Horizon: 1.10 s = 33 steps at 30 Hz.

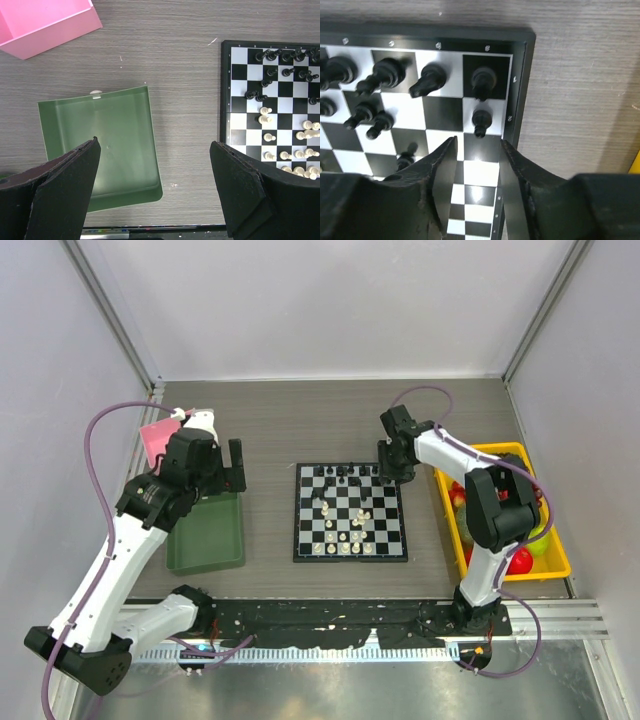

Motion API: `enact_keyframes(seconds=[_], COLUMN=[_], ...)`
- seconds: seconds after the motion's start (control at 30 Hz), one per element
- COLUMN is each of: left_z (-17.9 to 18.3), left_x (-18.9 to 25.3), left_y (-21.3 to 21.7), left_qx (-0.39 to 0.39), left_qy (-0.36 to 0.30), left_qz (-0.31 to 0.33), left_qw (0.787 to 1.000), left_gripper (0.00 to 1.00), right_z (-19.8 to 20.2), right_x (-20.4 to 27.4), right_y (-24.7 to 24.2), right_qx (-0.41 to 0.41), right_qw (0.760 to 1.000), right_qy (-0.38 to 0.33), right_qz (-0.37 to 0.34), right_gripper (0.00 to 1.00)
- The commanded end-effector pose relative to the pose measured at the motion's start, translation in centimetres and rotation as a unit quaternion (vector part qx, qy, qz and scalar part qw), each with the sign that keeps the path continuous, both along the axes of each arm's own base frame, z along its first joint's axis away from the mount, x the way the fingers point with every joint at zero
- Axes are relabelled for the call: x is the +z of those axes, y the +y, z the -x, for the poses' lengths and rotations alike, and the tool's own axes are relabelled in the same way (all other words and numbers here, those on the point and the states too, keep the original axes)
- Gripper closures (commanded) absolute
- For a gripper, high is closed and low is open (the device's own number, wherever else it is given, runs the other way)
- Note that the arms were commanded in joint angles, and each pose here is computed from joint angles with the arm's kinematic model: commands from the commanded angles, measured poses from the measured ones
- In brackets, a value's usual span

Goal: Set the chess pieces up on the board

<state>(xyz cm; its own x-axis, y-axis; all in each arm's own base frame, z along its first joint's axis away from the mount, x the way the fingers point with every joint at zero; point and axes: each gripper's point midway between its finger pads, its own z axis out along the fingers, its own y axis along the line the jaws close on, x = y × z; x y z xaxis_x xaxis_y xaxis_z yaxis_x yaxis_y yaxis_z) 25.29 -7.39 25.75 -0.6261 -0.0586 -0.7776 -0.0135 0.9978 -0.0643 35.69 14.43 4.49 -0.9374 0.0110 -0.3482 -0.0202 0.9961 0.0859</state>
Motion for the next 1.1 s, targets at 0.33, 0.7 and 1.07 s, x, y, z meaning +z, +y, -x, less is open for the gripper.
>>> enact_keyframes(seconds=[0.33, 0.7, 1.07], left_z=[-0.7, -0.7, -0.8], left_x=[1.1, 1.4, 1.6], left_y=[-0.3, -0.3, -0.4], left_qx=[-0.003, -0.003, -0.007], left_qy=[-0.022, -0.023, -0.020], left_qz=[0.011, 0.010, 0.007], left_qw=[1.000, 1.000, 1.000], left_gripper=[0.01, 0.01, 0.01], right_z=[2.3, 3.1, 2.8], right_x=[5.7, 2.7, 1.4], right_y=[6.3, 8.1, 8.4], right_qx=[0.048, 0.078, 0.089], right_qw=[0.995, 0.995, 0.995], right_qy=[-0.068, -0.022, -0.012], right_qz=[-0.053, -0.056, -0.049], right_gripper=[0.52, 0.59, 0.70])
